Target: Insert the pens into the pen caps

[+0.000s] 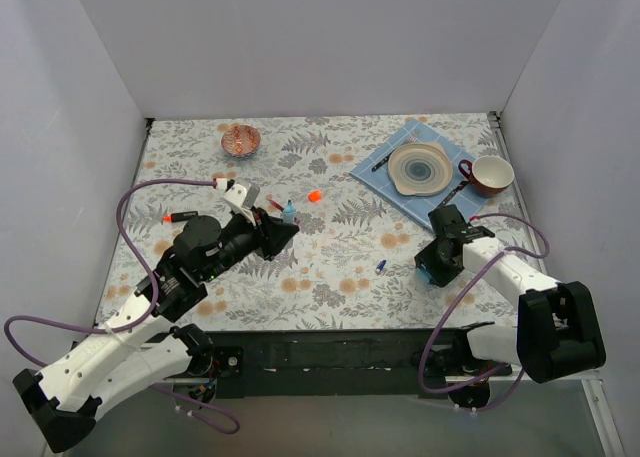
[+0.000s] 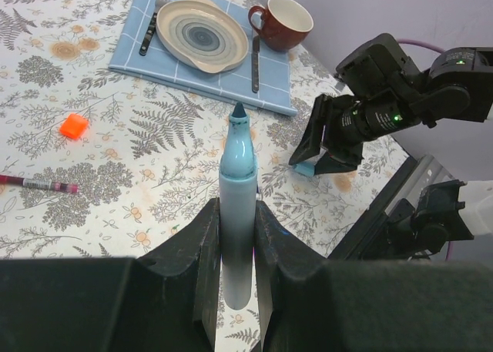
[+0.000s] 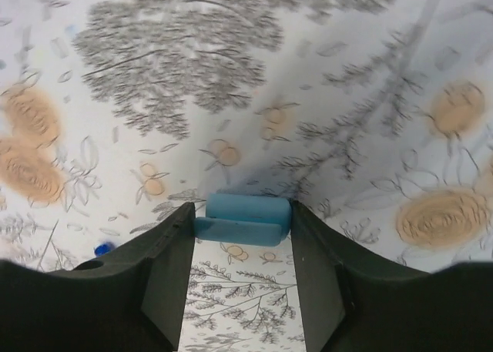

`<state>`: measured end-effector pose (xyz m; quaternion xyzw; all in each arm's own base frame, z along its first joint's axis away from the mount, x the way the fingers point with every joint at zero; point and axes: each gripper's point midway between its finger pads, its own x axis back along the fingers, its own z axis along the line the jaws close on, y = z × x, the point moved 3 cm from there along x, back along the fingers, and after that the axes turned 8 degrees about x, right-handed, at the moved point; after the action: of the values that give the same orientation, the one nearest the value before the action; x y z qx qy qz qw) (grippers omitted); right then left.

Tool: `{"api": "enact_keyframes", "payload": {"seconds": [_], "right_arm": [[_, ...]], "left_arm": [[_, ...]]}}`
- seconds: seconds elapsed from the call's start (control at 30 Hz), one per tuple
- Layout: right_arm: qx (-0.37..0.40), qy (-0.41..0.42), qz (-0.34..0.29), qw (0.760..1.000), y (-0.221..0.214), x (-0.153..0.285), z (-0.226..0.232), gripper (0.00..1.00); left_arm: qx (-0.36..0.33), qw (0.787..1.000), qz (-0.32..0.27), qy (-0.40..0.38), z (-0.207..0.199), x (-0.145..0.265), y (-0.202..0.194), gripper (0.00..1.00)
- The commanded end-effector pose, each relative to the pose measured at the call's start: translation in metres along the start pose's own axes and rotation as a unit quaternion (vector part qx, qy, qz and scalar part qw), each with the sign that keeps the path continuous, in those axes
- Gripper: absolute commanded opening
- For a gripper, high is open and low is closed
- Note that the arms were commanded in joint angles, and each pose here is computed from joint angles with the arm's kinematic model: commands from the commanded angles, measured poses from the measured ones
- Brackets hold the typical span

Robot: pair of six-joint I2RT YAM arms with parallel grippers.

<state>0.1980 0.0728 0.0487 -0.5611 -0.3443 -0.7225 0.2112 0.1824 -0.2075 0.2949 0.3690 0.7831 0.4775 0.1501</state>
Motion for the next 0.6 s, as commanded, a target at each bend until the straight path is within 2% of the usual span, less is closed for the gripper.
{"api": "enact_keyframes", "payload": {"seconds": [0.0,0.03,0.2,0.23,0.27,0.3,0.33,0.37,0.4,0.43,0.47,0.5,0.57], "right_arm": [[0.165,0.156,-0.088,0.97,0.032,0.014,0.059,0.4],[0.201,0.171,-0.097,0.96,0.034,0.018,0.067,0.35],[0.377,0.26,-0.139,0.878,0.049,0.051,0.131,0.29],[0.409,0.276,-0.136,0.859,0.043,0.059,0.143,0.29],[0.458,0.266,-0.121,0.84,0.039,0.047,0.15,0.29],[0.478,0.276,-0.134,0.823,0.047,0.063,0.172,0.3],[0.512,0.273,-0.112,0.806,0.035,0.061,0.178,0.31],[0.54,0.294,-0.071,0.785,0.018,0.051,0.186,0.31],[0.587,0.312,-0.065,0.744,0.008,0.052,0.192,0.32],[0.617,0.325,-0.057,0.715,-0.01,0.057,0.202,0.31],[0.644,0.301,-0.051,0.701,-0.018,0.048,0.2,0.31],[0.692,0.294,-0.062,0.656,-0.033,0.05,0.204,0.3],[0.735,0.281,-0.067,0.613,-0.048,0.041,0.203,0.29]], "left_arm": [[-0.007,1.0,-0.007,0.008,0.004,0.002,0.002,0.0],[-0.007,1.0,-0.009,0.009,0.003,0.003,0.003,0.0],[-0.01,1.0,-0.021,0.006,0.003,0.008,0.007,0.0],[-0.011,1.0,-0.023,0.006,0.002,0.008,0.007,0.0],[-0.012,1.0,-0.026,0.003,0.002,0.01,0.008,0.0],[-0.014,0.999,-0.031,0.001,0.001,0.012,0.01,0.0],[-0.014,0.999,-0.035,-0.001,0.0,0.013,0.01,0.0],[-0.015,0.999,-0.042,-0.006,-0.001,0.016,0.013,0.0],[-0.017,0.999,-0.048,-0.016,-0.004,0.018,0.014,0.0],[-0.022,0.998,-0.049,-0.025,-0.005,0.019,0.013,0.0],[-0.026,0.997,-0.058,-0.038,-0.01,0.024,0.016,0.0],[-0.031,0.996,-0.067,-0.048,-0.013,0.026,0.019,0.0],[-0.036,0.995,-0.073,-0.059,-0.014,0.029,0.017,0.0]]}}
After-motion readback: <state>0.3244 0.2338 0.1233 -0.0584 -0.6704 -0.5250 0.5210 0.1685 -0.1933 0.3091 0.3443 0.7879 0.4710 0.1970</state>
